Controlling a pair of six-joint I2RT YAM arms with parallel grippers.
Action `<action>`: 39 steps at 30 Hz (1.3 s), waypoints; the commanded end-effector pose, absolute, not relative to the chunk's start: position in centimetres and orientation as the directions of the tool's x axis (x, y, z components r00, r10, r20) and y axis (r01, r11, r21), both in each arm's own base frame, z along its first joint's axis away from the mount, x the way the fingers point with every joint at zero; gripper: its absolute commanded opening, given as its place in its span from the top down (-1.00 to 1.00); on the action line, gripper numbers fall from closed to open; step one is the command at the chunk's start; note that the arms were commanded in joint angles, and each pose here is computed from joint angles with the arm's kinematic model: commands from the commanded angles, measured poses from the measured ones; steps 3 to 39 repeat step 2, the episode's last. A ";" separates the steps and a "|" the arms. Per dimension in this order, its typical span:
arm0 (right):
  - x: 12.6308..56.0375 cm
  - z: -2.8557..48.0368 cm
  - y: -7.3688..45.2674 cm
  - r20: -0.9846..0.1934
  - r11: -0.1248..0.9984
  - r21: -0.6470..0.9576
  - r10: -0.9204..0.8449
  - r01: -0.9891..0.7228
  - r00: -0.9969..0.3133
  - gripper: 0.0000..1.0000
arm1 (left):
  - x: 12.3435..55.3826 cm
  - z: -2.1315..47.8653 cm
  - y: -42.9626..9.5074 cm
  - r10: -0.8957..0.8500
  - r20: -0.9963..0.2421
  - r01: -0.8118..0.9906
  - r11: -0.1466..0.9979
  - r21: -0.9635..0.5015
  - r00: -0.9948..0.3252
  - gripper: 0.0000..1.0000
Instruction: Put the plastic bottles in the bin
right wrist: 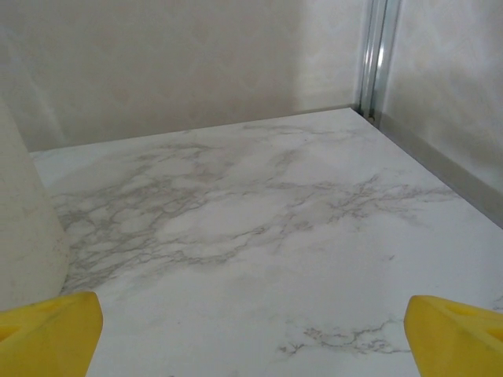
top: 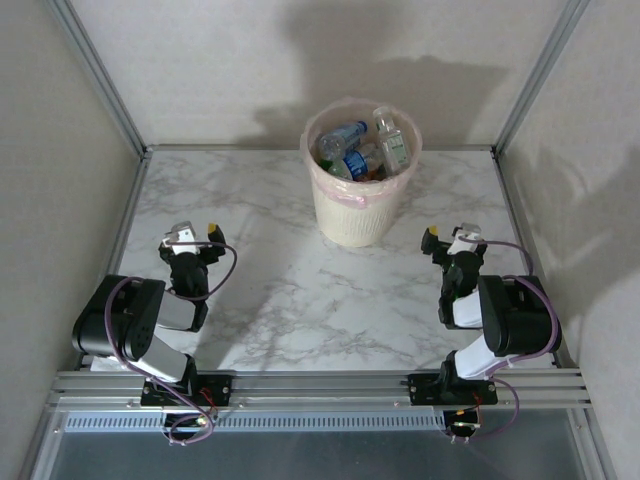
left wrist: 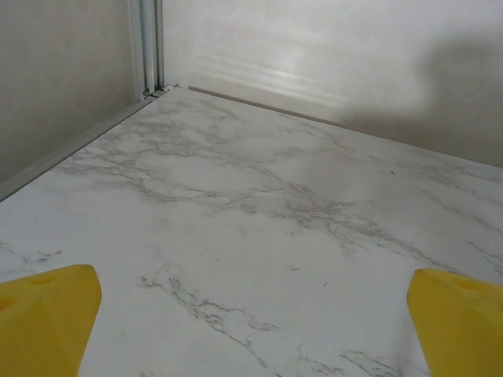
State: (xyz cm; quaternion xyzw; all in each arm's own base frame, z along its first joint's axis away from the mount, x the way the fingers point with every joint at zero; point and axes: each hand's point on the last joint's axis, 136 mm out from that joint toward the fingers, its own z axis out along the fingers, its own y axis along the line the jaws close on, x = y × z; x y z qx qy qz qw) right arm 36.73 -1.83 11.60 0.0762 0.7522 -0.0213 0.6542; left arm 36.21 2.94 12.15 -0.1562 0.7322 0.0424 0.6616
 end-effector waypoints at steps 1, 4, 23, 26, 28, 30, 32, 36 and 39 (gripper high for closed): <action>37.2 12.5 -1.1 -0.993 0.994 0.052 0.062 0.096 -0.103 -0.98 | 36.7 13.2 2.9 -0.169 -0.985 -0.285 0.947 -0.150 -0.042 -0.99; 37.2 12.5 -1.1 -0.993 0.995 0.050 0.060 0.092 -0.104 -0.98 | 36.7 13.2 2.9 -0.169 -0.985 -0.284 0.947 -0.151 -0.040 -0.99; 37.2 12.5 -1.1 -0.993 0.995 0.050 0.060 0.092 -0.104 -0.98 | 36.7 13.2 2.9 -0.169 -0.985 -0.284 0.947 -0.151 -0.040 -0.99; 37.2 12.5 -1.1 -0.993 0.995 0.050 0.060 0.092 -0.104 -0.98 | 36.7 13.2 2.9 -0.169 -0.985 -0.284 0.947 -0.151 -0.040 -0.99; 37.2 12.5 -1.1 -0.993 0.995 0.050 0.060 0.092 -0.104 -0.98 | 36.7 13.2 2.9 -0.169 -0.985 -0.284 0.947 -0.151 -0.040 -0.99; 37.2 12.5 -1.1 -0.993 0.995 0.050 0.060 0.092 -0.104 -0.98 | 36.7 13.2 2.9 -0.169 -0.985 -0.284 0.947 -0.151 -0.040 -0.99; 37.2 12.5 -1.1 -0.993 0.995 0.050 0.060 0.092 -0.104 -0.98 | 36.7 13.2 2.9 -0.169 -0.985 -0.284 0.947 -0.151 -0.040 -0.99; 37.2 12.5 -1.1 -0.993 0.995 0.050 0.060 0.092 -0.104 -0.98 | 36.7 13.2 2.9 -0.169 -0.985 -0.284 0.947 -0.151 -0.040 -0.99; 37.2 12.5 -1.1 -0.993 0.995 0.050 0.060 0.092 -0.104 -0.98 | 36.7 13.2 2.9 -0.169 -0.985 -0.284 0.947 -0.151 -0.040 -0.99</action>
